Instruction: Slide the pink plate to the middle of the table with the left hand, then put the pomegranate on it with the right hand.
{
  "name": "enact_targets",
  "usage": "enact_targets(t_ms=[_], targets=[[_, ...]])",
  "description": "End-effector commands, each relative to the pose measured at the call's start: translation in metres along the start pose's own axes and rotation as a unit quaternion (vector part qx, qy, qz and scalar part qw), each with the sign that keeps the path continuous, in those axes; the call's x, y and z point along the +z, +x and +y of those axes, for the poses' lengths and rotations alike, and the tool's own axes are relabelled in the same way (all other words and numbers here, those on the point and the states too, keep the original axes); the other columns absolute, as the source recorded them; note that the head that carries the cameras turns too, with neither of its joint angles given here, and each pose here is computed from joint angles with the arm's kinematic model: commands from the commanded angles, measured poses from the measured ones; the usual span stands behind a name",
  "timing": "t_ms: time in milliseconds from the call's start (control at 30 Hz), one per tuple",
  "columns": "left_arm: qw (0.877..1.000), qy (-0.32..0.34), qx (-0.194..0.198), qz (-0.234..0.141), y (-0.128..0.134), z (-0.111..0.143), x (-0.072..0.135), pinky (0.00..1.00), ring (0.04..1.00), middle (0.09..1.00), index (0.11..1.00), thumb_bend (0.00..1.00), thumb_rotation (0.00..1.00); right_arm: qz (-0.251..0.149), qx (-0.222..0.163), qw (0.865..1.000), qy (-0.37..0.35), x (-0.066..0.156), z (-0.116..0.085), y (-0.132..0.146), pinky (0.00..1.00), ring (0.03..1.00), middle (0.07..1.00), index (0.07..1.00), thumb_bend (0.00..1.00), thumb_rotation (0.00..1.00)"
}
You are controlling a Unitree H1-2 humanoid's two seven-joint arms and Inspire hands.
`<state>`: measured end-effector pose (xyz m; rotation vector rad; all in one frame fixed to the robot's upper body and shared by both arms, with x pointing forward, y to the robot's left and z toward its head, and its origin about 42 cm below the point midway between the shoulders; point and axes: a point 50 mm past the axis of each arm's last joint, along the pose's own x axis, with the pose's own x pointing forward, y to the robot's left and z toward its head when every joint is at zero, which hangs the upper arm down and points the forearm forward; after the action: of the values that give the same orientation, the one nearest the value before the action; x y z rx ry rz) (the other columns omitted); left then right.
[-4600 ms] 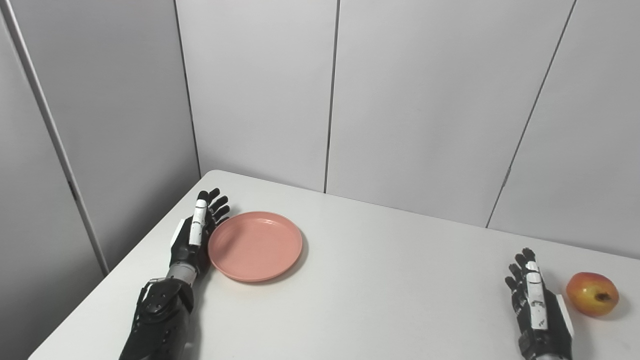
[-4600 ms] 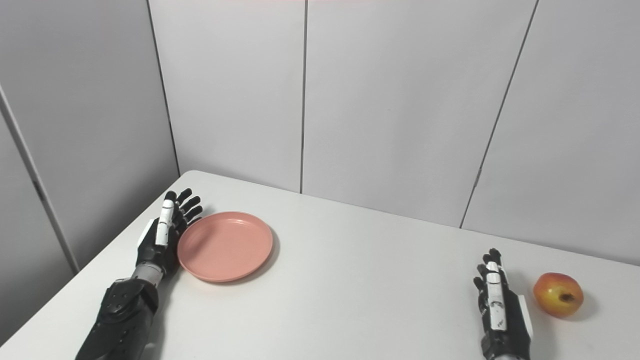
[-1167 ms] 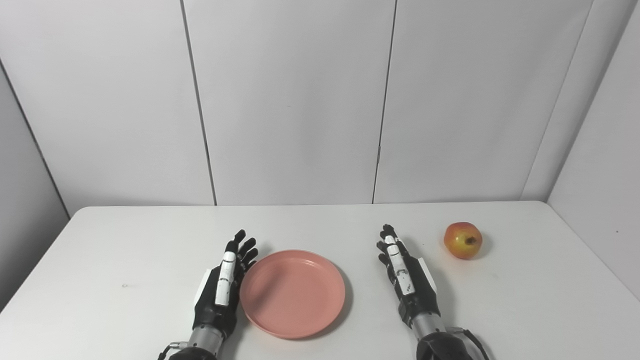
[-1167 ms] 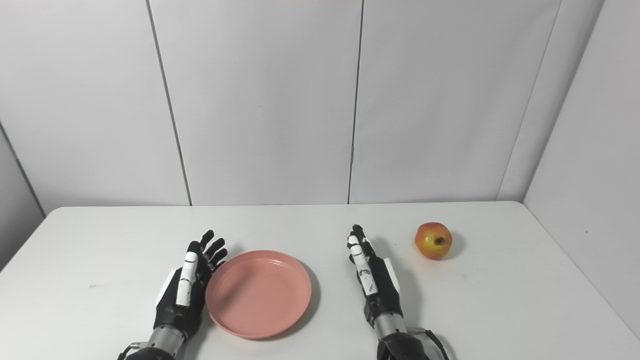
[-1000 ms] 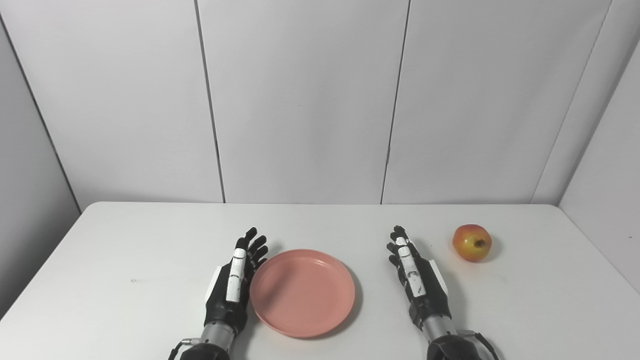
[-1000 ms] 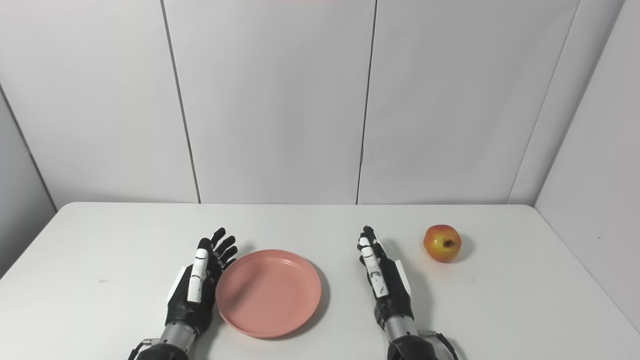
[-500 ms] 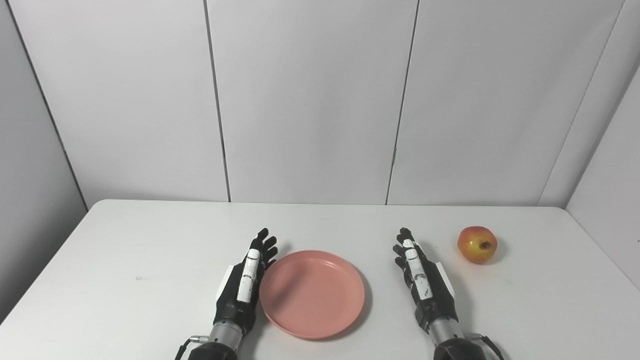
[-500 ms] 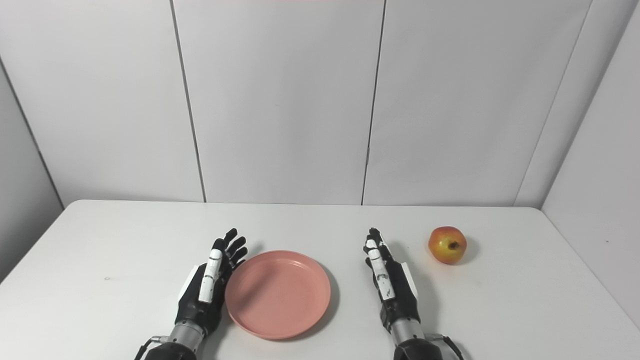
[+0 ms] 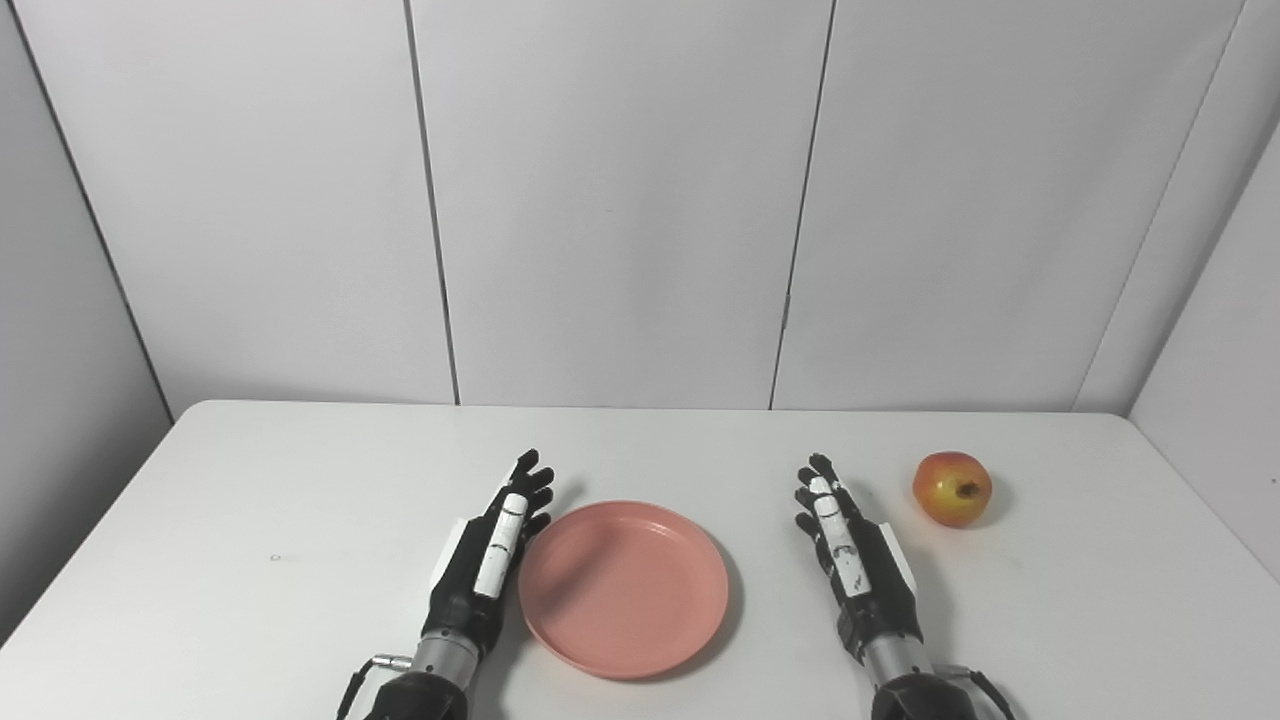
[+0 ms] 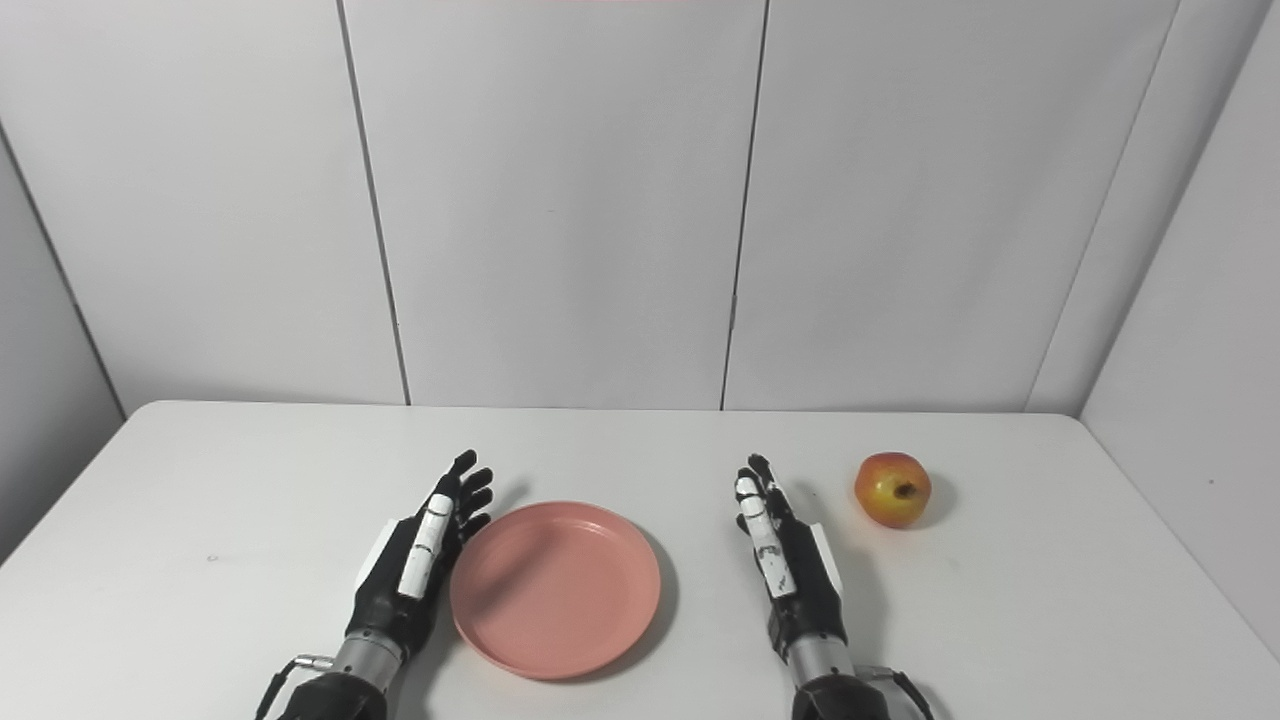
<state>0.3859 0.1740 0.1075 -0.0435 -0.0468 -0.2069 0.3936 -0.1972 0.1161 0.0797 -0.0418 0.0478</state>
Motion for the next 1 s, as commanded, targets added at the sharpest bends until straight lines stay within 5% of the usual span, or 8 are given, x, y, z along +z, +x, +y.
enact_targets(t_ms=[0,267,633,967], targets=[[1.000,0.000,0.001,-0.002,-0.003,0.011,-0.003,0.94,0.958,0.963,0.973,0.57,1.00,-0.071,0.002,0.997,-0.009,0.031,-0.001,0.018,0.92,0.930,0.933,0.945,0.53,0.84],[1.000,0.006,0.005,-0.005,-0.002,0.018,-0.003,0.94,0.960,0.968,0.977,0.53,1.00,-0.123,-0.025,0.988,-0.089,0.055,-0.016,0.026,0.94,0.920,0.926,0.911,0.60,0.70],[1.000,0.007,0.003,0.001,-0.004,0.025,-0.006,0.94,0.962,0.967,0.976,0.55,1.00,-0.179,-0.083,0.958,-0.209,0.086,-0.041,0.032,0.81,0.880,0.896,0.897,0.66,0.45],[1.000,0.005,-0.002,-0.001,-0.005,0.028,-0.008,0.95,0.961,0.967,0.975,0.55,1.00,-0.196,-0.126,0.923,-0.307,0.091,-0.067,0.039,0.83,0.892,0.911,0.905,0.67,0.42]])
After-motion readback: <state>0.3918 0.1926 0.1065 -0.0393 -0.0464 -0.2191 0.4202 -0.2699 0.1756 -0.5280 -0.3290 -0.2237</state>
